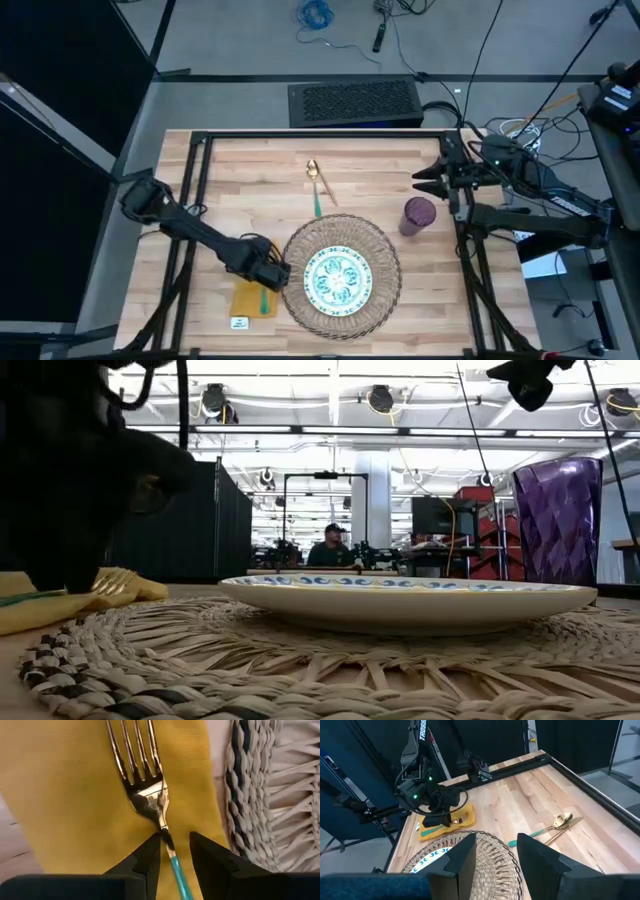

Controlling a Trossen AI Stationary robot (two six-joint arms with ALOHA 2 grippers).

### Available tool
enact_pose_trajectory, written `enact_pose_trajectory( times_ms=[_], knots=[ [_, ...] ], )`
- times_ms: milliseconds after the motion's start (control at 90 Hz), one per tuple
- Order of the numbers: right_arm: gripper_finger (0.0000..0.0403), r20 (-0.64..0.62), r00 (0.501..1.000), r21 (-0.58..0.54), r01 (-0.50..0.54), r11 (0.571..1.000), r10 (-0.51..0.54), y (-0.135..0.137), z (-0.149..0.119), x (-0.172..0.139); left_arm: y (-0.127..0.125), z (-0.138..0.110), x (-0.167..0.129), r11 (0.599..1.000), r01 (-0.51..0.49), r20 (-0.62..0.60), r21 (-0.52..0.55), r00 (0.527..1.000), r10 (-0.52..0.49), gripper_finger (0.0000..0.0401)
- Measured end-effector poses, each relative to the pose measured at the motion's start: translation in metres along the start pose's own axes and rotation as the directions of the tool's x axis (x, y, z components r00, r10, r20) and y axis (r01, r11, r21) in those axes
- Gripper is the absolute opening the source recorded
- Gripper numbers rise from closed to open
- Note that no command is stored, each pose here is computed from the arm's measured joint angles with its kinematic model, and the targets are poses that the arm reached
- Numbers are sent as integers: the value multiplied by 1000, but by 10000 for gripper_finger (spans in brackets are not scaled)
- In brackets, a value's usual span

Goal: Set table place
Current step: Put the green table fork on top of the folded yellow table napkin

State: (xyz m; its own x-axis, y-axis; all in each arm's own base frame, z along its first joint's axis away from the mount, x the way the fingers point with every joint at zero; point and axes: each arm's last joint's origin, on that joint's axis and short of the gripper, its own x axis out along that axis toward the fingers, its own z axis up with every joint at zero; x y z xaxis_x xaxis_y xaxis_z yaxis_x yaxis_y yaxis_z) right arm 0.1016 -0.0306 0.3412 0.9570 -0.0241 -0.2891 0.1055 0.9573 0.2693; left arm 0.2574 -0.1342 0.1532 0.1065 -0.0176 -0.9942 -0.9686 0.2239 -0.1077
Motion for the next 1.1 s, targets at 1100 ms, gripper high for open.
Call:
enact_pose_trajectory(
  times_ms=[1100],
  knots=[
    [130, -87, 996, -3, 14, 1000, -14, -1, -9, 0, -24, 14, -34, 996, -20, 55, 90, 998, 16, 1]
  ],
)
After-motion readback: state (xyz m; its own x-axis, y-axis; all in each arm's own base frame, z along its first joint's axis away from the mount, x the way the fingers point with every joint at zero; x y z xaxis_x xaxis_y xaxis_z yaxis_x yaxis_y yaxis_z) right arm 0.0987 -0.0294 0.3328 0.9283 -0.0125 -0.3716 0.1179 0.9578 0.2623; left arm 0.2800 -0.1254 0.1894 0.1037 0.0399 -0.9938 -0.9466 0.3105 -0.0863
